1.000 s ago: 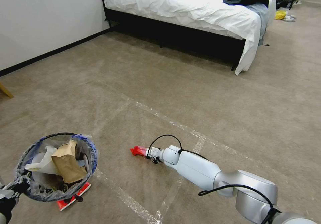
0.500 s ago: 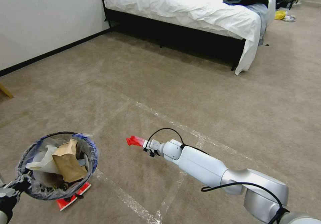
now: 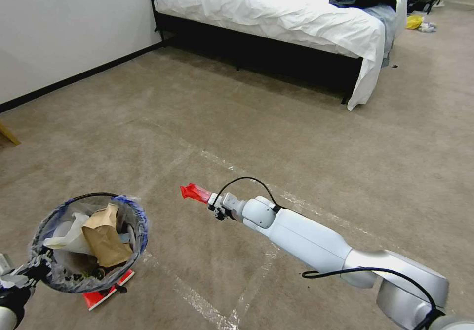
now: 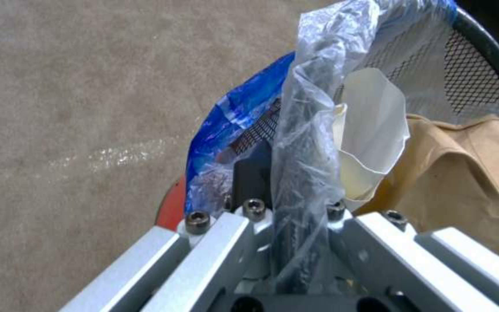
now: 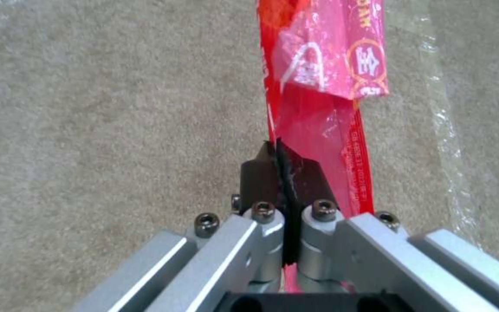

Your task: Pick up the trash bin and place the garbage on the floor into it.

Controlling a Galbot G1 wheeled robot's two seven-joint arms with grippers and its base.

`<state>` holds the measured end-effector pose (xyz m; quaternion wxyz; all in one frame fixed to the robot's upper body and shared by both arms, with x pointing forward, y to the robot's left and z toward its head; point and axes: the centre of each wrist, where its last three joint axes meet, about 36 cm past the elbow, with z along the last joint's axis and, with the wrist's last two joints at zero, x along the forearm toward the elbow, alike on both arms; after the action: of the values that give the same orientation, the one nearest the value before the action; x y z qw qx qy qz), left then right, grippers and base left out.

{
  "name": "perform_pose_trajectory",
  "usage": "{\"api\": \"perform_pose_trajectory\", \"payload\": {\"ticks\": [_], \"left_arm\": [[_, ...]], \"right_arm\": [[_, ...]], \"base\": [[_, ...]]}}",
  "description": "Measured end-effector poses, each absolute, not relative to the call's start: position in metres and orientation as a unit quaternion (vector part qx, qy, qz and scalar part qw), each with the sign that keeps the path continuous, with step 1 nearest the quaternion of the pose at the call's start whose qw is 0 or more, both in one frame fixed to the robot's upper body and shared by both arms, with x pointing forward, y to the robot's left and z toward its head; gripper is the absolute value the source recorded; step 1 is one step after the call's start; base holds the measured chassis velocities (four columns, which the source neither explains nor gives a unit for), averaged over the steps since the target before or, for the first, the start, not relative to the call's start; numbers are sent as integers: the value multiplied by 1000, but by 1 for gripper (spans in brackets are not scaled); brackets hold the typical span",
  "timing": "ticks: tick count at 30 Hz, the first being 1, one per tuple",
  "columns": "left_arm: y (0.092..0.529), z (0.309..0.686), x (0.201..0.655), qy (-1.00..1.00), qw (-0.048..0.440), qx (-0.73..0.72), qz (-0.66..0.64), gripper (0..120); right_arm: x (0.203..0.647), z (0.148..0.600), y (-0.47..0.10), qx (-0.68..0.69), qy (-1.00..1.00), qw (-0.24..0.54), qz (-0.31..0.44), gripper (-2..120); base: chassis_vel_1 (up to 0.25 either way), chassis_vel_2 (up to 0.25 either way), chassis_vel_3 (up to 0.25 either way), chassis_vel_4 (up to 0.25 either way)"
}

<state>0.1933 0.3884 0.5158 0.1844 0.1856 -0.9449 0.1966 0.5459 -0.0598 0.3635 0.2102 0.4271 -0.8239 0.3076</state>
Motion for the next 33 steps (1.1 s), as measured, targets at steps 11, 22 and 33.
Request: {"api": "perform_pose_trajectory", "payload": {"ticks": [11,22,33], "left_arm": [[387,517,197,-947,187,176,195,1],[388,517,198,-948,187,174,191,1],[389,518,198,-948,186,175,190,1]], "right_arm": [[520,421,-116,406,-861,160,262,0],[482,524,-98,447,-881,27,154,0],[435,593,-41,552,-833,-44,-27,0]], "base": [[0,0,0,0],[0,0,0,0],[0,0,0,0]]}}
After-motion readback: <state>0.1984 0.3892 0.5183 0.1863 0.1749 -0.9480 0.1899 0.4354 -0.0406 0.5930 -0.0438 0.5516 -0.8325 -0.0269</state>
